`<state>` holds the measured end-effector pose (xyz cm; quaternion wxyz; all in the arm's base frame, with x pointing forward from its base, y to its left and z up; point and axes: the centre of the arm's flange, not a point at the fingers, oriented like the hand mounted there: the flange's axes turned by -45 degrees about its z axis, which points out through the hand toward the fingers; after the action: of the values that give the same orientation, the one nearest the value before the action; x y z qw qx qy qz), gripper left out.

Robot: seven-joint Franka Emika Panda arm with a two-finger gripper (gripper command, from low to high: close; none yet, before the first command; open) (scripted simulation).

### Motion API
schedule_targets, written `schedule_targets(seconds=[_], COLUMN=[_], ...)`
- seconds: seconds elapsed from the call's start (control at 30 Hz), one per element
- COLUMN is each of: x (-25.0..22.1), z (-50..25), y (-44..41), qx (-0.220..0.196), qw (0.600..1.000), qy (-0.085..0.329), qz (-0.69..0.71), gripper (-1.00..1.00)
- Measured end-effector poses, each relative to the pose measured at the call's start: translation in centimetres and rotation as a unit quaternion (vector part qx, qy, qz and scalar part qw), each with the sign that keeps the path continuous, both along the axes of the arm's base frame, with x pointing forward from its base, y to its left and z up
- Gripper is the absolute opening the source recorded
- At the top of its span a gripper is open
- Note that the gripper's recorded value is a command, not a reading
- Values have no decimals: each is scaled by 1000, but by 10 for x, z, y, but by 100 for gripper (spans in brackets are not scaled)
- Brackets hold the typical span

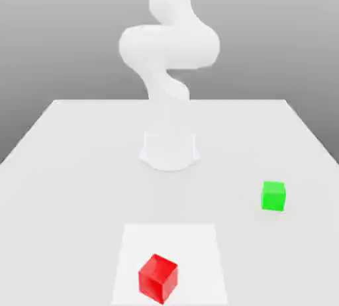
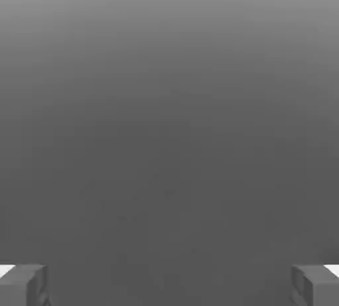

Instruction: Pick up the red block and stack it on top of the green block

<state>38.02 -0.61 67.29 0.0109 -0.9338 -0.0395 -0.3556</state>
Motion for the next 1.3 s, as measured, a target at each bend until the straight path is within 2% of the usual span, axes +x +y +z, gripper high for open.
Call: schedule_targets(seconds=[0.2,0.43,0.63,0.83,1.0,1.03,1.3], x=[67,107,112,93,89,88,88], z=[-106,-237,-348,-445,-508,-520,-515], y=[-4,1,2,-10,-13,-13,-13], qx=[-29,-71,-116,-170,-183,-182,-182], qw=[990,958,913,851,837,836,836], qy=[82,165,231,293,305,305,306], qz=[109,225,317,400,417,417,418], gripper=[0,0,0,0,0,-100,-100])
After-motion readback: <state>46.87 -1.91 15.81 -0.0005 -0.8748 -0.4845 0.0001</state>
